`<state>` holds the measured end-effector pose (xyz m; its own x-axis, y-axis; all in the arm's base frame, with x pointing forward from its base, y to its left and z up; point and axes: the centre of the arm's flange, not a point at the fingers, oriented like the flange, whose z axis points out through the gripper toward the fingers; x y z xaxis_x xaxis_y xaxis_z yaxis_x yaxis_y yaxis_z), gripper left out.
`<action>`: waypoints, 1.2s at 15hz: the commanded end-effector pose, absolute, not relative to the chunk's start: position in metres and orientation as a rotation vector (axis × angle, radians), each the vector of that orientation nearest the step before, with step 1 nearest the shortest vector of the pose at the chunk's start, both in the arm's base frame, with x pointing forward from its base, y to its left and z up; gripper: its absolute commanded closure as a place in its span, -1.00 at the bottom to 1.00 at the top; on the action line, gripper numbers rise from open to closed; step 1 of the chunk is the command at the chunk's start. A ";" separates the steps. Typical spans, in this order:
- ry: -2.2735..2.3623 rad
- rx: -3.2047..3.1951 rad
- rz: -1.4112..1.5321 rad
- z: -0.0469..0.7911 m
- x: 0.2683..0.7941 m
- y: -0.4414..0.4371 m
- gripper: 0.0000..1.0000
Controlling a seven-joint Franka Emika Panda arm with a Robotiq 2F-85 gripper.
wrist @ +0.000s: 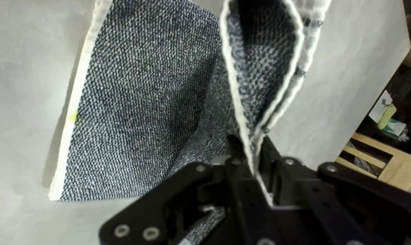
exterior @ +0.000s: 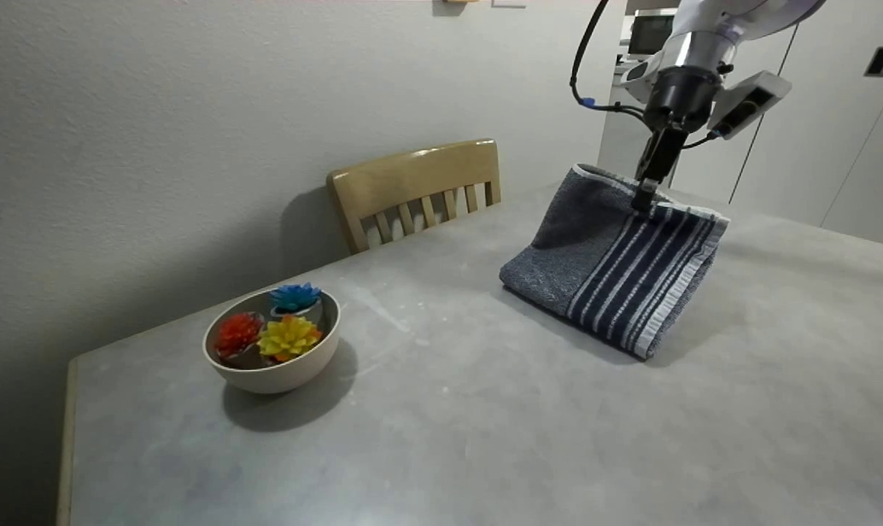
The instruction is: Fold the towel
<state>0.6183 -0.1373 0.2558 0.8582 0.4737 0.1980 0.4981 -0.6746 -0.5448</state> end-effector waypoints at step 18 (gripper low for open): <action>-0.402 -3.226 0.041 0.405 0.544 -0.009 -1.00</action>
<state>0.5854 -0.0312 0.3789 0.9480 0.3180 -0.0139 0.3177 -0.9480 -0.0163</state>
